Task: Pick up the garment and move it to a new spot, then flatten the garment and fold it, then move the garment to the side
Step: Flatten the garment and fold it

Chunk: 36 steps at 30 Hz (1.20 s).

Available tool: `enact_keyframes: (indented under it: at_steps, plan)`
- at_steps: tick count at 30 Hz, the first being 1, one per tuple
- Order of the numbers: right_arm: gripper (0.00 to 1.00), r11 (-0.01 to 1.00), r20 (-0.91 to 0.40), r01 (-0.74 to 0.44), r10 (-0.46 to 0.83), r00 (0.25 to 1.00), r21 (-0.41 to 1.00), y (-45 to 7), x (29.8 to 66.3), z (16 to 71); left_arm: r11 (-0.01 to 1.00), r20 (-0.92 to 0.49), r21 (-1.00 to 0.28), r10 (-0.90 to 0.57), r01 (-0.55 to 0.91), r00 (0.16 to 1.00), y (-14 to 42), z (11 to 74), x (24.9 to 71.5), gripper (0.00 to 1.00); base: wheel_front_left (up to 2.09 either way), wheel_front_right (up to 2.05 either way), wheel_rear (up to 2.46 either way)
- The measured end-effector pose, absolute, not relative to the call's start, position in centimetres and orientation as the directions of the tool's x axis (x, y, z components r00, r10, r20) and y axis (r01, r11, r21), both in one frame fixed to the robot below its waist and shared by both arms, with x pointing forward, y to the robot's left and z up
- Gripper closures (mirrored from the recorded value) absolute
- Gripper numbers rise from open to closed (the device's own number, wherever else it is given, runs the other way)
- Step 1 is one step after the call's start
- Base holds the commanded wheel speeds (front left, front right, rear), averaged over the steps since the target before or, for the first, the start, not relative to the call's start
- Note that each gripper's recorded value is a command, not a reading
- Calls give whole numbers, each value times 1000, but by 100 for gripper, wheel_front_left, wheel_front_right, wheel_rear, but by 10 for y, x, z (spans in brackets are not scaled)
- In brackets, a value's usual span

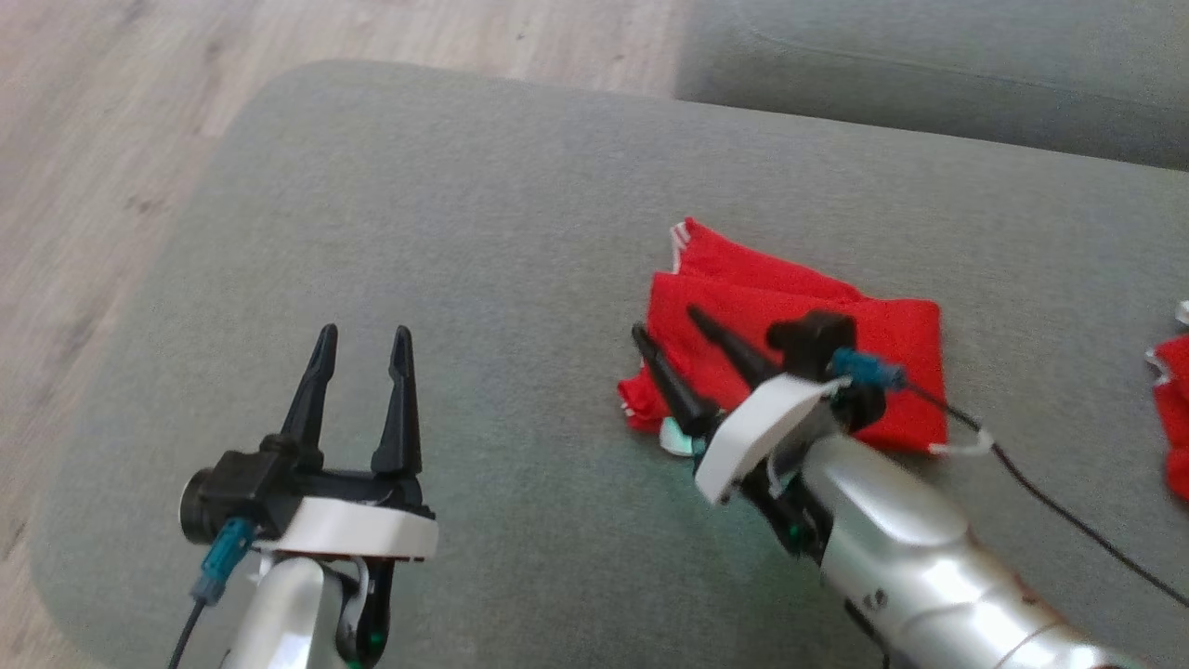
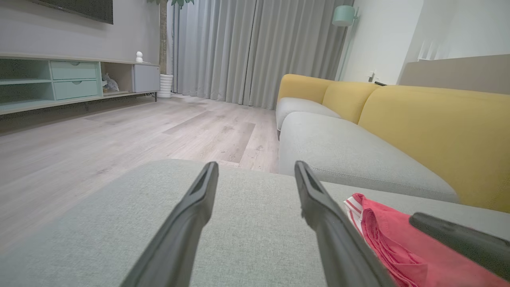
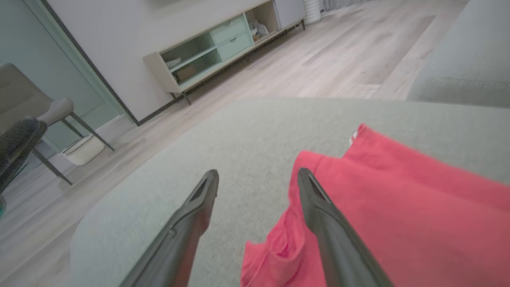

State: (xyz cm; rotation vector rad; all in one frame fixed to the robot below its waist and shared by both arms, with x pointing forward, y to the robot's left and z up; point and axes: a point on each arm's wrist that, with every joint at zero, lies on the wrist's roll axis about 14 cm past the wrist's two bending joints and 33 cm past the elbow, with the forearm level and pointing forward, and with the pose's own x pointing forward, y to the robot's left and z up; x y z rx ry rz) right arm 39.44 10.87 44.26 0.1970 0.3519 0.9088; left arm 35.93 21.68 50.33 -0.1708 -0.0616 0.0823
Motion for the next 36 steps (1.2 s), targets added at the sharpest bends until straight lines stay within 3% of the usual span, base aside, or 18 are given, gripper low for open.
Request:
enact_keyframes:
  at_steps: [5,10,16,24,30,36]
  plan:
    - [0,686,-108,-670,717,688,283,79,435,481,984,78,-177,46,-32,996,203,510,369,0,0,0,0]
    - [0,823,37,-529,533,845,206,10,480,530,981,106,-193,2,18,994,187,518,379,0,0,0,0]
    - [0,939,44,-303,300,953,163,-86,463,514,974,103,-223,-23,46,994,175,517,382,0,0,0,0]
    - [0,979,70,-155,147,987,132,-146,421,510,971,87,-224,-60,78,994,161,510,382,0,0,0,0]
    - [0,982,17,-115,113,993,149,-159,395,489,972,72,-218,-78,92,994,156,505,382,0,0,0,0]
    - [0,979,20,-107,105,994,173,-160,391,489,970,81,-221,-81,97,993,155,507,383,0,0,0,0]
